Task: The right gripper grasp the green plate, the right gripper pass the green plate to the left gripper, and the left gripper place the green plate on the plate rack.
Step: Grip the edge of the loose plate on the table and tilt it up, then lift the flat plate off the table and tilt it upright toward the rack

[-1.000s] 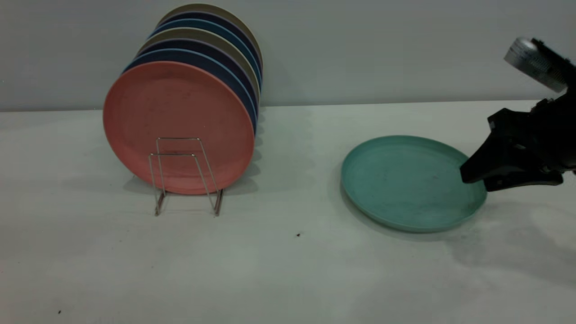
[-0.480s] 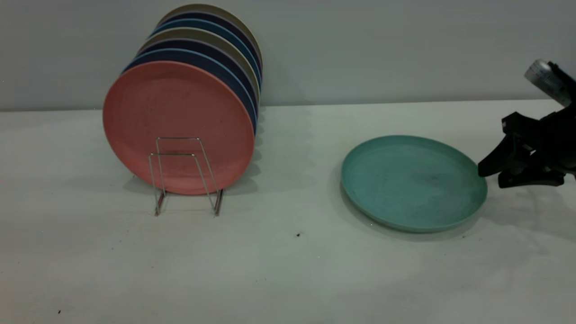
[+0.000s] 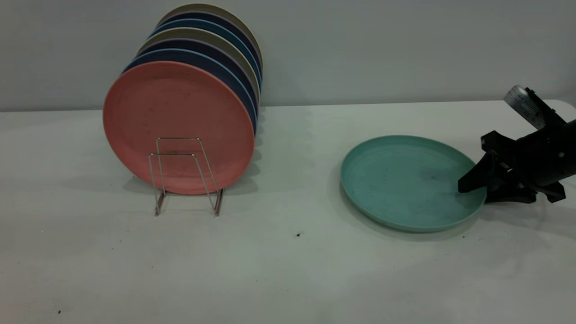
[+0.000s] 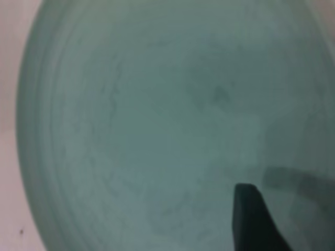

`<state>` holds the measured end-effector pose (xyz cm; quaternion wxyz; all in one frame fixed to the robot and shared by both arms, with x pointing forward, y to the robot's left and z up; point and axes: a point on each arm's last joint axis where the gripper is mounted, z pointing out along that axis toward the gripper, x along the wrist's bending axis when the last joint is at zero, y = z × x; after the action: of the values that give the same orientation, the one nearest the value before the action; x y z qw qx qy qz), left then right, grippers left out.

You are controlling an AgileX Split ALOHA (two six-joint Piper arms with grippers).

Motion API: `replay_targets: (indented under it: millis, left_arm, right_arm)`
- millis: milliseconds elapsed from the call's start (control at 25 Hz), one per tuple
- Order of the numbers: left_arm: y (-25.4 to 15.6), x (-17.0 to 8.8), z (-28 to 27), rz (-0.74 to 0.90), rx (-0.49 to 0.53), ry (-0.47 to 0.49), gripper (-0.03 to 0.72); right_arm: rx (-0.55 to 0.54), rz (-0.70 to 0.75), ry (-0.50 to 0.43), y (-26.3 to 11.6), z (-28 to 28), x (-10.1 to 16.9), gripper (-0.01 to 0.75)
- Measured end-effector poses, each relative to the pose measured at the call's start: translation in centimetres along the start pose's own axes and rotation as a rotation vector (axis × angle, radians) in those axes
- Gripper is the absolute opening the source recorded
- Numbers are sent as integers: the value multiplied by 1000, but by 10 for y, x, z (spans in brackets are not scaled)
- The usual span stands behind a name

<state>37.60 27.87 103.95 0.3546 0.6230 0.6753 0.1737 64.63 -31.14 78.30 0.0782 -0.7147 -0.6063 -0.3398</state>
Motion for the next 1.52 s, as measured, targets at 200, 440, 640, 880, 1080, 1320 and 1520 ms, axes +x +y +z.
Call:
replay_targets:
  millis: [200,440,640,880,1080,1320,1520]
  left_arm:
    - [-1,0,0,-1,13,-1,499]
    - [-1,0,7,13,41,-9,499]
    - [2,-1,29,4,107,-42,499]
    - [3,-4,67,-25,190,-125,499]
    - [10,-8,92,-47,199,-206,499]
    - [27,-10,116,-72,187,-234,499]
    - [28,-8,135,-92,220,-234,499]
  right_arm:
    - [-10,20,-44,0,4,1,79]
    - [14,-54,-86,2,-3,3,15]
    - [48,-251,-158,16,-38,22,13]
    - [33,-313,-138,23,-54,51,13]
    - [81,-369,-49,12,-40,92,13]
    - [132,-443,28,-6,-23,136,13]
    - [150,-491,104,-19,-16,169,13]
